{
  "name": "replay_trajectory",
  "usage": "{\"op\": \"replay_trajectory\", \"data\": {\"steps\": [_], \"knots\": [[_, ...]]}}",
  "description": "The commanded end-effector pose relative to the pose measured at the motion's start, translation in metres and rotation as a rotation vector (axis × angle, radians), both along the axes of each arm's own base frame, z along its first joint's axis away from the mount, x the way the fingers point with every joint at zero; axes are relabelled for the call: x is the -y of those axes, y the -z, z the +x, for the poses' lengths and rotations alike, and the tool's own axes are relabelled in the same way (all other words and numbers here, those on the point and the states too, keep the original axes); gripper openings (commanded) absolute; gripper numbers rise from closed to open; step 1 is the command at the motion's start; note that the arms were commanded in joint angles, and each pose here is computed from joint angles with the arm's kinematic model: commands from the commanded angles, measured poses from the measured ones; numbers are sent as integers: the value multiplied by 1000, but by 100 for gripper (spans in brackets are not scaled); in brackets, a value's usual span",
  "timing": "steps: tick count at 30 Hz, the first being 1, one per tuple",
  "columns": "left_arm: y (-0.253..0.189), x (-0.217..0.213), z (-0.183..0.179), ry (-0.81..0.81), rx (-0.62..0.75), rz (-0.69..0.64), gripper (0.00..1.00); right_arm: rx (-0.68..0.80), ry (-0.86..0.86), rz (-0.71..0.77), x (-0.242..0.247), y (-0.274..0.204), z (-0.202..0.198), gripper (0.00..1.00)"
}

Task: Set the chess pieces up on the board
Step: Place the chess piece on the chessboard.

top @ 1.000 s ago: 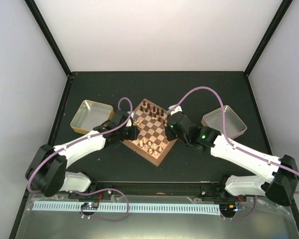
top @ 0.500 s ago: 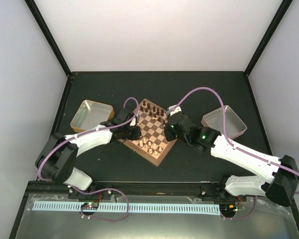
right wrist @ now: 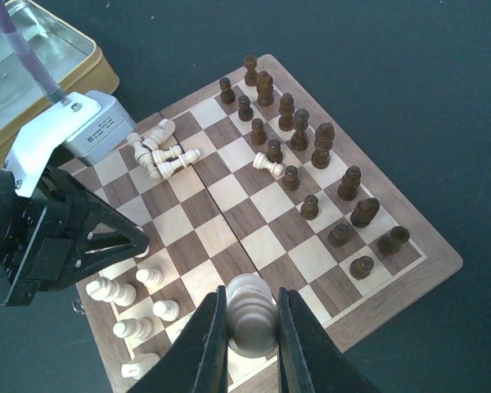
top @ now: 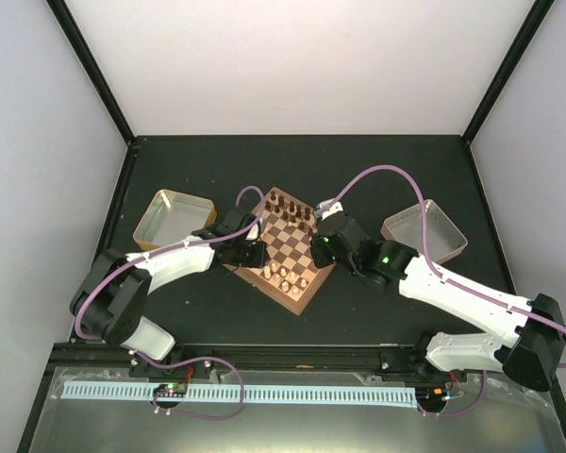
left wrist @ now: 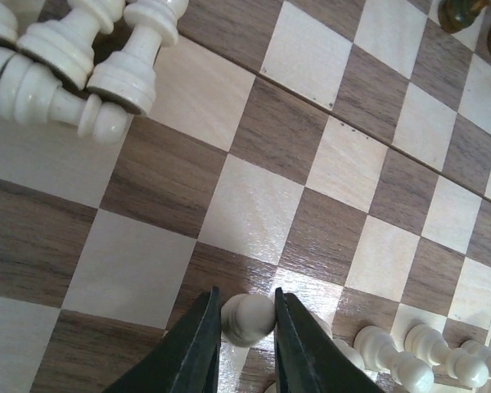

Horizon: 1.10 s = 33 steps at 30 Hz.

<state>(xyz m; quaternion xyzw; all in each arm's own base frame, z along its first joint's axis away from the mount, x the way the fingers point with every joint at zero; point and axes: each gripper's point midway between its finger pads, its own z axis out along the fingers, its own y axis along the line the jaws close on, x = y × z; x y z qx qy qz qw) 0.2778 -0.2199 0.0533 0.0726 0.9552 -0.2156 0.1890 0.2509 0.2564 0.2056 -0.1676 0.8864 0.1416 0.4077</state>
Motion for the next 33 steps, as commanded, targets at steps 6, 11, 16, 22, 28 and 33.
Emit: {"op": "replay_trajectory", "data": {"steps": [6,11,16,22,28,33], "knots": [[-6,2,5,11,2,17,26,1,1,34,-3,-5,1,6],[-18,3,6,15,32,-2,30,2,2,45,-3,-7,0,7],[-29,6,9,14,58,-28,34,1,-2,50,-4,-9,0,7],[-39,-3,15,-39,92,-29,34,-9,-19,59,-8,-10,-2,7],[-91,-30,18,-151,260,-73,34,-48,-88,50,-26,-11,-3,8],[-148,-56,1,-196,444,-110,36,-96,-155,40,-54,-6,-5,8]]}}
